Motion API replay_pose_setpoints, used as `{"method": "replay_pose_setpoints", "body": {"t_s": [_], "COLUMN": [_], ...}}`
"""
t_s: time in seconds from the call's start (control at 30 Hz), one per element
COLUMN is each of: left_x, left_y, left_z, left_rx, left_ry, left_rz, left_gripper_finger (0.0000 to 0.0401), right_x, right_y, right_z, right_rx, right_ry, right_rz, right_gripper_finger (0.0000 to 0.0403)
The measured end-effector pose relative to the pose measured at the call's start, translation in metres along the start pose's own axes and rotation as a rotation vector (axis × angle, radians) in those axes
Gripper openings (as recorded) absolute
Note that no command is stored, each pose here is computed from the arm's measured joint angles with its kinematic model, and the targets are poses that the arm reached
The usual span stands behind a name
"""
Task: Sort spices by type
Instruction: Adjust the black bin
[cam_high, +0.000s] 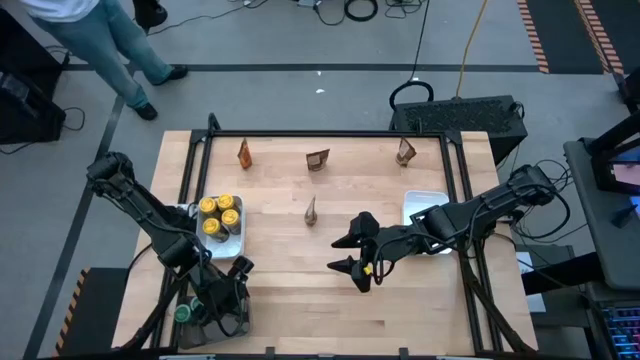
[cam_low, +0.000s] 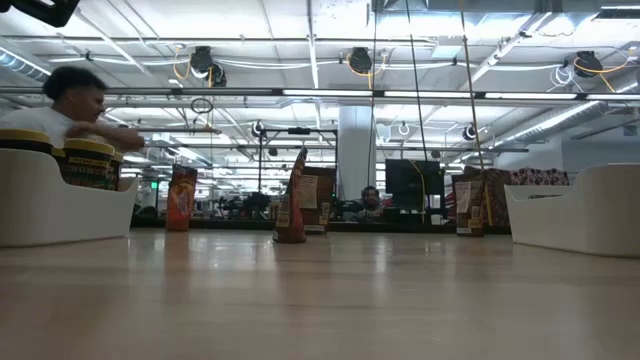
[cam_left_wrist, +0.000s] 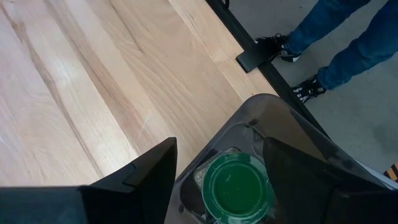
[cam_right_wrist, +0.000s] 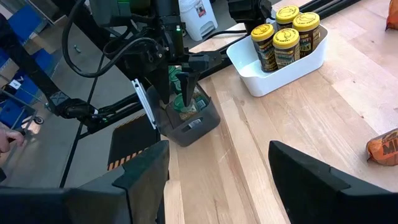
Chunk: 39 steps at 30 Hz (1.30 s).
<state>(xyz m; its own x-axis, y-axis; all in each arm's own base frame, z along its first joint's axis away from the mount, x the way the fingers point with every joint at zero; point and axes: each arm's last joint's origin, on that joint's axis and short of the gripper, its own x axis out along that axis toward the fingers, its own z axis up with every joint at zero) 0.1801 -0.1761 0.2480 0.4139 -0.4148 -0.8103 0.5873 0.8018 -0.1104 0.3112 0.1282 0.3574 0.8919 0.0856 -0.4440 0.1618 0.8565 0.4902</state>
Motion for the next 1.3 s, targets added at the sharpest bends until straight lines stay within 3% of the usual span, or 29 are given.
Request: {"method": "replay_pose_setpoints", "body": {"t_s": [0.2, 0.57, 0.83, 1.0, 1.3], "left_x": [-0.001, -0.028, -0.046, -0.046, -0.045], "left_y": [0.000, -0.003, 0.011, 0.022, 0.041], "left_z": [0.002, 0.035, 0.052, 0.046, 0.023], "left_rx": [-0.001, -0.007, -0.058, -0.088, -0.280], "left_ry": [-0.004, -0.152, -0.232, -0.161, 0.044], "left_rz": [0.000, 0.070, 0.122, 0.164, 0.304], "left_gripper_finger": [0.0242, 0.0242, 0.0242, 0.0242, 0.0242], "right_x": [0.000, 0.000, 0.000, 0.000, -0.001], "right_y": [0.001, 0.001, 0.001, 0.001, 0.000], "right_z": [-0.001, -0.001, -0.001, -0.002, -0.003], "right_rx": [-0.005, -0.012, -0.014, -0.015, -0.023], "right_ry": [0.003, 0.003, 0.003, 0.007, 0.020], "right_rz": [0.004, 0.004, 0.004, 0.001, -0.011], "right_gripper_finger": [0.0258, 0.0258, 0.0258, 0.0258, 0.0258]}}
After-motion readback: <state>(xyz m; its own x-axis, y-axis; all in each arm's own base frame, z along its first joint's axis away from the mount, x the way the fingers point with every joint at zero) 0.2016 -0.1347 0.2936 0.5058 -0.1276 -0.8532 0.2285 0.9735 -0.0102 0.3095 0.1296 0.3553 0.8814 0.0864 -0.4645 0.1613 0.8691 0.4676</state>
